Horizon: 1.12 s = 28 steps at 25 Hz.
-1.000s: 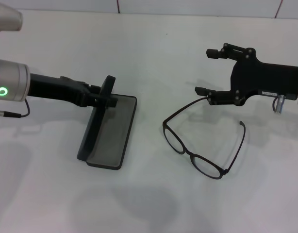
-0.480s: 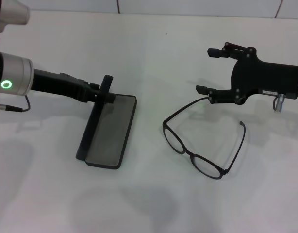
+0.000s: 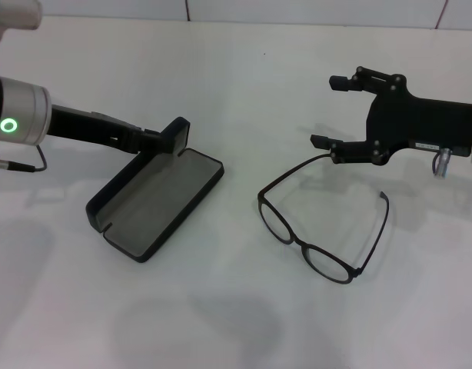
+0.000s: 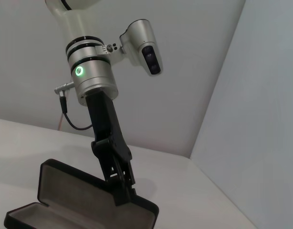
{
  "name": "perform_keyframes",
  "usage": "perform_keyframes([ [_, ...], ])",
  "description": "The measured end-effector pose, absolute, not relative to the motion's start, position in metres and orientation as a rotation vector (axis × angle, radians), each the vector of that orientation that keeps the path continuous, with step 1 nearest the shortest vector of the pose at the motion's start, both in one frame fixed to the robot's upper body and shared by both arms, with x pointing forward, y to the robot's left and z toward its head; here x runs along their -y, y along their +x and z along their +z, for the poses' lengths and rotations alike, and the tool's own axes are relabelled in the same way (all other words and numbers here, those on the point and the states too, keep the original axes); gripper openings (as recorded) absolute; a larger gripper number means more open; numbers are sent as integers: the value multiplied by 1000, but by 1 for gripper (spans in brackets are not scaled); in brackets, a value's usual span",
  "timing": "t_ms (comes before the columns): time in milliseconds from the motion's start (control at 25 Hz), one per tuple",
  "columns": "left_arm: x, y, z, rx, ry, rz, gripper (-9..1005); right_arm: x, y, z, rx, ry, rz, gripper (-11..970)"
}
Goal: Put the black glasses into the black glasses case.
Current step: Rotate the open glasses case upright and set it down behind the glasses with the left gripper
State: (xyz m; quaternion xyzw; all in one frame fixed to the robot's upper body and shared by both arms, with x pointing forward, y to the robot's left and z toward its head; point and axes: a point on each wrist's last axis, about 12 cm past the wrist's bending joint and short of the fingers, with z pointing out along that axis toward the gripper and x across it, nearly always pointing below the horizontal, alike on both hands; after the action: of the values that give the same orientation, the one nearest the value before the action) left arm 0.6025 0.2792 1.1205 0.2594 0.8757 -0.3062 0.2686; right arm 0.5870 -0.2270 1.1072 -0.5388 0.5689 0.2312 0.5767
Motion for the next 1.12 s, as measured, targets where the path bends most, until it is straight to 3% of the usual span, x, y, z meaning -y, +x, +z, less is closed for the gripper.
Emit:
perform_keyframes([
  [240, -281, 604, 1123, -2347, 713, -813, 347, 226, 586, 1108, -1324, -1263, 549, 856],
  [680, -274, 627, 1135, -2235, 764, -779, 238, 229, 565, 1106, -1214, -1324, 620, 856],
  [800, -268, 632, 1140, -2223, 788, -779, 44, 231, 563, 1104, -1211, -1322, 619, 856],
  [1000, -267, 636, 1146, -2240, 792, -765, 74, 234, 562, 1102, -1218, -1314, 606, 856],
  [1120, -271, 635, 1148, -2272, 787, -783, 181, 235, 562, 1102, -1221, -1312, 600, 856],
])
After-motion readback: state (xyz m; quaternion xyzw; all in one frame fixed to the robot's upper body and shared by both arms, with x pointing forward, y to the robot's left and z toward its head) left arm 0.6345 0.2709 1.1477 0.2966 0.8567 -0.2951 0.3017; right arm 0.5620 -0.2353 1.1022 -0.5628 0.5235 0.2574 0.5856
